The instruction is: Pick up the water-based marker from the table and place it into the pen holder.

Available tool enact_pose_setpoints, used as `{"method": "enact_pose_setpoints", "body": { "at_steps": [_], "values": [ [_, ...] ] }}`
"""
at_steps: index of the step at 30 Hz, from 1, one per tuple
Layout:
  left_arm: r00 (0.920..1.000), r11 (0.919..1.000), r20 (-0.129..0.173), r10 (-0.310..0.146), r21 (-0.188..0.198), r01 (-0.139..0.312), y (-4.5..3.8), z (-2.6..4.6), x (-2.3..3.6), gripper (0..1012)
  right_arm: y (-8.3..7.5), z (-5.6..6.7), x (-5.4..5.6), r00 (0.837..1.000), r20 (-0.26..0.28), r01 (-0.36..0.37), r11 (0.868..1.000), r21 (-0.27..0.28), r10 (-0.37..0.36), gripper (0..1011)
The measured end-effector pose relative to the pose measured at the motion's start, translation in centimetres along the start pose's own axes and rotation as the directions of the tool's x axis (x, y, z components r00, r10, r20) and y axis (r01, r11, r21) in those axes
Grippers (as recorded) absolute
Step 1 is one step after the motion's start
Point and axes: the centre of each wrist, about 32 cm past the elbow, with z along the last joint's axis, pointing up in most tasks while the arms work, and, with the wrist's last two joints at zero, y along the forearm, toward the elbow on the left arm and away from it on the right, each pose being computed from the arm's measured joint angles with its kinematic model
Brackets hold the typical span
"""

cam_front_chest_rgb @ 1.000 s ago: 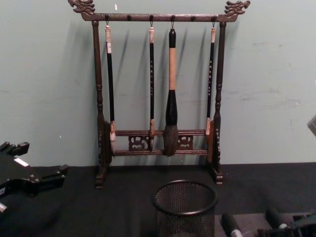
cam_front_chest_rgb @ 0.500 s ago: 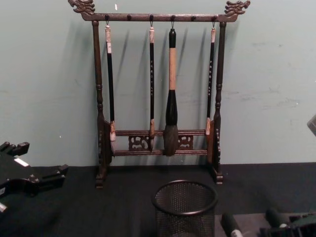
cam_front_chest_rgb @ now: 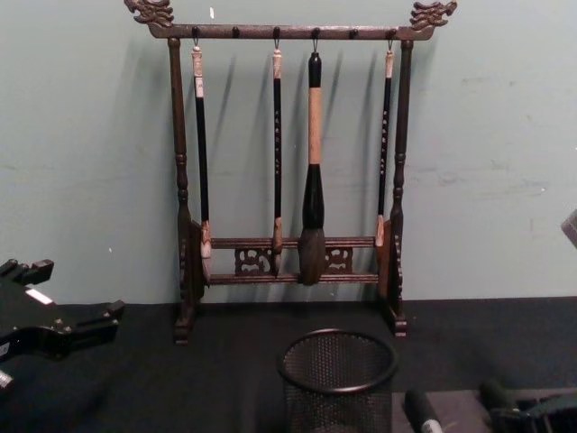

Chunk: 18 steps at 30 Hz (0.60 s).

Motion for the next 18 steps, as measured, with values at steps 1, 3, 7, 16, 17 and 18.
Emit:
{"method": "enact_pose_setpoints", "body": {
  "at_steps": [1, 3, 7, 16, 17, 18],
  "values": [
    [1.0000, 1.0000, 0.000, 0.000, 0.000, 0.000, 0.00, 0.00, 0.00, 1001, 0.00, 0.00, 0.00, 1.000, 0.000, 0.000, 1.000, 0.000, 0.000, 332],
    [1.0000, 1.0000, 0.000, 0.000, 0.000, 0.000, 0.00, 0.00, 0.00, 1001, 0.00, 0.00, 0.00, 1.000, 0.000, 0.000, 1.000, 0.000, 0.000, 283],
    [1.0000, 1.0000, 0.000, 0.000, 0.000, 0.000, 0.00, 0.00, 0.00, 1001, 0.00, 0.00, 0.00, 1.000, -0.001, 0.000, 1.000, 0.000, 0.000, 236],
    [1.0000, 1.0000, 0.000, 0.000, 0.000, 0.000, 0.00, 0.00, 0.00, 1001, -0.23, -0.04, 0.20, 1.000, -0.008, -0.010, 1.000, 0.022, 0.010, 236],
    [1.0000, 1.0000, 0.000, 0.000, 0.000, 0.000, 0.00, 0.00, 0.00, 1001, -0.28, -0.06, 0.23, 1.000, -0.010, -0.011, 0.999, 0.030, 0.011, 236],
    [1.0000, 1.0000, 0.000, 0.000, 0.000, 0.000, 0.00, 0.00, 0.00, 1001, -0.32, -0.08, 0.25, 1.000, -0.011, -0.012, 0.999, 0.038, 0.013, 236]
  ]
}}
